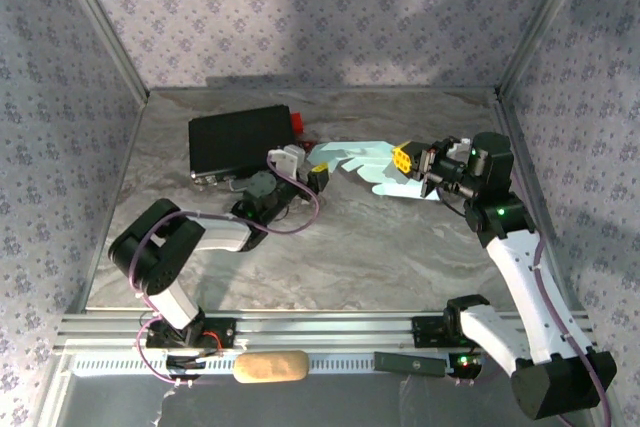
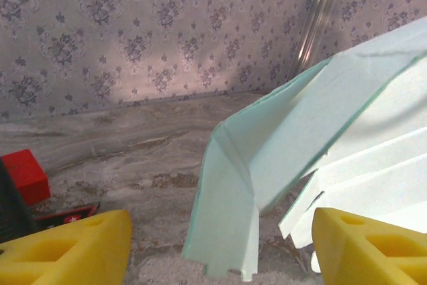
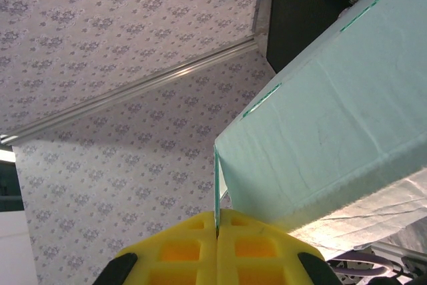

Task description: Fold the paper box

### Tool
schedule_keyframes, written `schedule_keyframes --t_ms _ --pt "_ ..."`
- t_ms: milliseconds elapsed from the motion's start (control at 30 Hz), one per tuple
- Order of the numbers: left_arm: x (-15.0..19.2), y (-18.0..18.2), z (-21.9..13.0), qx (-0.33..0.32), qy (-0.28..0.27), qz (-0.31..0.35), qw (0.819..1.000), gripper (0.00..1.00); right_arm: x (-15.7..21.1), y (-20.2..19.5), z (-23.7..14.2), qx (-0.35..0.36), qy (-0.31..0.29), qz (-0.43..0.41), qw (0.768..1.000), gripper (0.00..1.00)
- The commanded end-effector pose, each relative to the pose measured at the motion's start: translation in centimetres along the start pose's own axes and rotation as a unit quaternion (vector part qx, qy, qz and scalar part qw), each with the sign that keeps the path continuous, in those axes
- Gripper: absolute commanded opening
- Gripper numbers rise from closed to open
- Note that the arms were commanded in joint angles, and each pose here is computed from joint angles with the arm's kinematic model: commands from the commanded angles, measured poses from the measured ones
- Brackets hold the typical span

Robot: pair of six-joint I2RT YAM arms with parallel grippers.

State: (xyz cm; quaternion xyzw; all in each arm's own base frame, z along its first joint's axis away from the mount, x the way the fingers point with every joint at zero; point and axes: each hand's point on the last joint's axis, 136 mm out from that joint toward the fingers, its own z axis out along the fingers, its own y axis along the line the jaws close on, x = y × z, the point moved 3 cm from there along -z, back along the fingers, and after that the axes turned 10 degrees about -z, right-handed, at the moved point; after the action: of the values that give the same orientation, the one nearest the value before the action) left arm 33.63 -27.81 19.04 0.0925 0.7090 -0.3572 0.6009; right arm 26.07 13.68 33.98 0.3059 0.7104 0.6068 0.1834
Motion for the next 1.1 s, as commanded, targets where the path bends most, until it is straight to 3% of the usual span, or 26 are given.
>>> schedule_keyframes --t_ms 0,67,233,267,333,500,600,733,1067 --pt "-1.5 -1.1 1.5 0.026 -0.023 -0.017 0.999 0.69 0.4 1.7 -0.5 -0.021 0.009 -0.009 1.0 0.0" --pt "-1.7 -1.4 2.0 0.032 -0.025 -0.021 0.999 0.64 0.4 1.8 -0.6 -0.022 0.008 -0.009 1.0 0.0" --pt "-2.5 -2.3 2.1 0.045 -0.033 -0.025 0.998 0.37 0.0 1.7 -0.6 -0.021 0.004 -0.005 1.0 0.0" --pt "-2.7 -2.5 2.0 0.045 -0.033 -0.023 0.998 0.3 -0.1 1.7 -0.6 -0.02 0.003 -0.005 1.0 0.0" --pt "-3.0 -2.6 1.9 0.04 -0.025 -0.024 0.999 0.0 -0.3 1.5 -0.6 -0.019 0.0 -0.003 1.0 0.0" --pt "-3.6 -2.3 1.1 -0.006 -0.019 -0.035 0.999 0.0 -1.4 1.4 -0.7 -0.017 -0.007 0.001 1.0 0.0" --pt "-4.0 -0.9 0.2 -0.089 -0.007 -0.058 0.994 0.0 -2.3 1.7 -1.5 -0.011 -0.02 -0.014 1.0 0.31" --pt "-4.8 0.2 -1.4 -0.201 0.015 -0.078 0.976 0.0 -2.8 2.3 -3.3 0.017 -0.05 -0.055 0.997 0.53" --pt "-7.4 -1.8 -4.7 -0.336 0.05 -0.125 0.932 0.0 -1.1 4.2 -7.8 0.027 -0.148 -0.134 0.979 0.57"
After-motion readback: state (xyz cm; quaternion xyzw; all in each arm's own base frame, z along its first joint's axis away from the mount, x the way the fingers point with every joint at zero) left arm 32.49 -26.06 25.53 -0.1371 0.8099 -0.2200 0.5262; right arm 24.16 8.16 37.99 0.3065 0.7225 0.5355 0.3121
